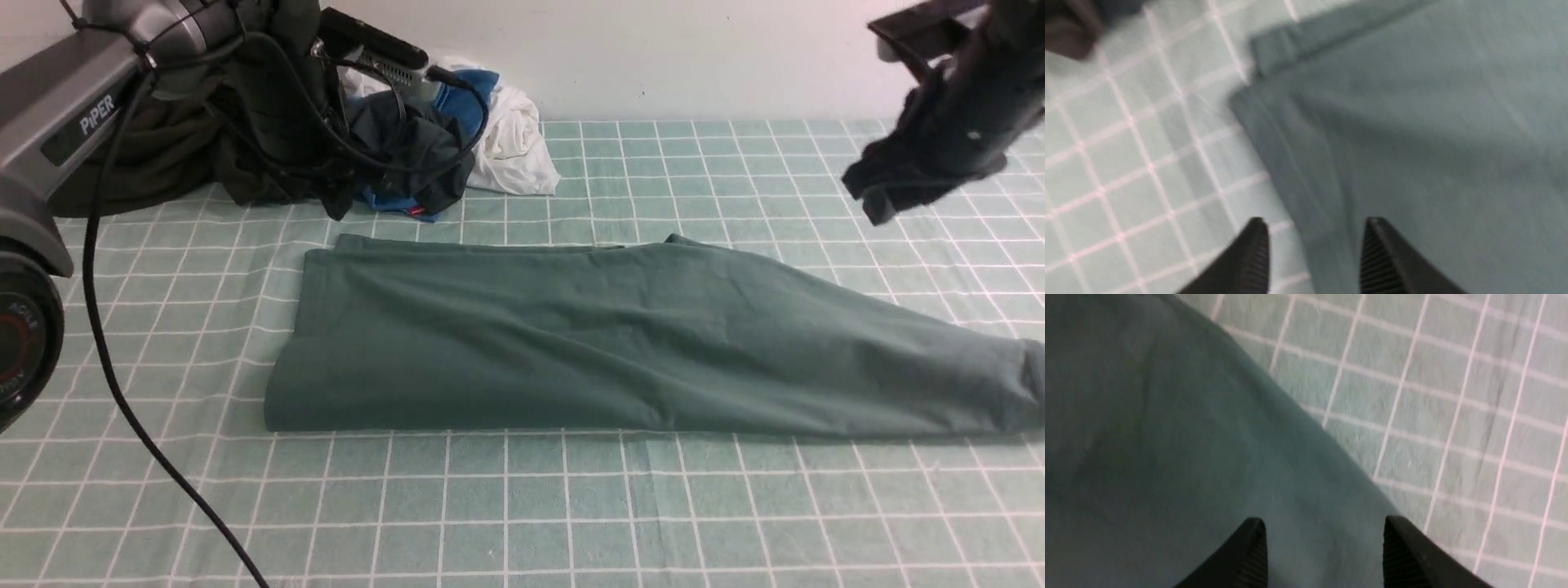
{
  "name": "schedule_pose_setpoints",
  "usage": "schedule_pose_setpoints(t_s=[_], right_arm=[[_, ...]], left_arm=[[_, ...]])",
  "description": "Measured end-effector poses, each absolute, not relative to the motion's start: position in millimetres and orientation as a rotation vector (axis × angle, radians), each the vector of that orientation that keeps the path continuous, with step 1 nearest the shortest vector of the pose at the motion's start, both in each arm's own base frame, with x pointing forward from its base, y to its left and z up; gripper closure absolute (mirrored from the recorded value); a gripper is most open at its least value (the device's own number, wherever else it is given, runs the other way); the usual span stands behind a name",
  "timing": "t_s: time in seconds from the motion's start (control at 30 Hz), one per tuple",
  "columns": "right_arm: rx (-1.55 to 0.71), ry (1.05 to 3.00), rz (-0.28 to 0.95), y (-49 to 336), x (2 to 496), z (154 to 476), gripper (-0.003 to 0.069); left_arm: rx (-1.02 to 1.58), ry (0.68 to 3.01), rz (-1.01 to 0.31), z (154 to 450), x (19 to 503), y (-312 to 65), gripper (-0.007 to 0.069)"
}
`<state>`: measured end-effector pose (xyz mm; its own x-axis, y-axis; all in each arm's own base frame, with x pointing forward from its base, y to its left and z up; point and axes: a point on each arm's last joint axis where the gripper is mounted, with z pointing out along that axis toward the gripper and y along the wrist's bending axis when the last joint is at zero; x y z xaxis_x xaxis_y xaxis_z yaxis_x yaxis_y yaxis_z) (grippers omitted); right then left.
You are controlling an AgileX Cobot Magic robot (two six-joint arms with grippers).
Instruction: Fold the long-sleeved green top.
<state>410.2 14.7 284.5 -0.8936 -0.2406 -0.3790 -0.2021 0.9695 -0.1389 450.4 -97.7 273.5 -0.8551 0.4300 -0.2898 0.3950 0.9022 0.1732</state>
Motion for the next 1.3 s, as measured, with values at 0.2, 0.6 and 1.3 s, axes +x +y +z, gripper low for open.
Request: schedule_pose_setpoints(t_s=[0.2, 0.6, 1.3], right_arm=[[-0.103, 2.833, -0.106, -34.0, 375.5, 242.4, 0.0291], [0.277, 2.888, -0.109, -108.9, 375.6, 161.3, 0.0206], [0.171, 2.873, -0.115, -106.4, 375.6, 169.9, 0.0615]], left_arm=[[0.7, 2.957, 0.062, 218.2, 418.2, -96.5, 0.0603], [0.719, 3.003, 0.044, 162.1, 392.2, -91.5, 0.0629], [0.709, 2.855, 0.107, 222.3, 380.4, -84.7, 0.0629]])
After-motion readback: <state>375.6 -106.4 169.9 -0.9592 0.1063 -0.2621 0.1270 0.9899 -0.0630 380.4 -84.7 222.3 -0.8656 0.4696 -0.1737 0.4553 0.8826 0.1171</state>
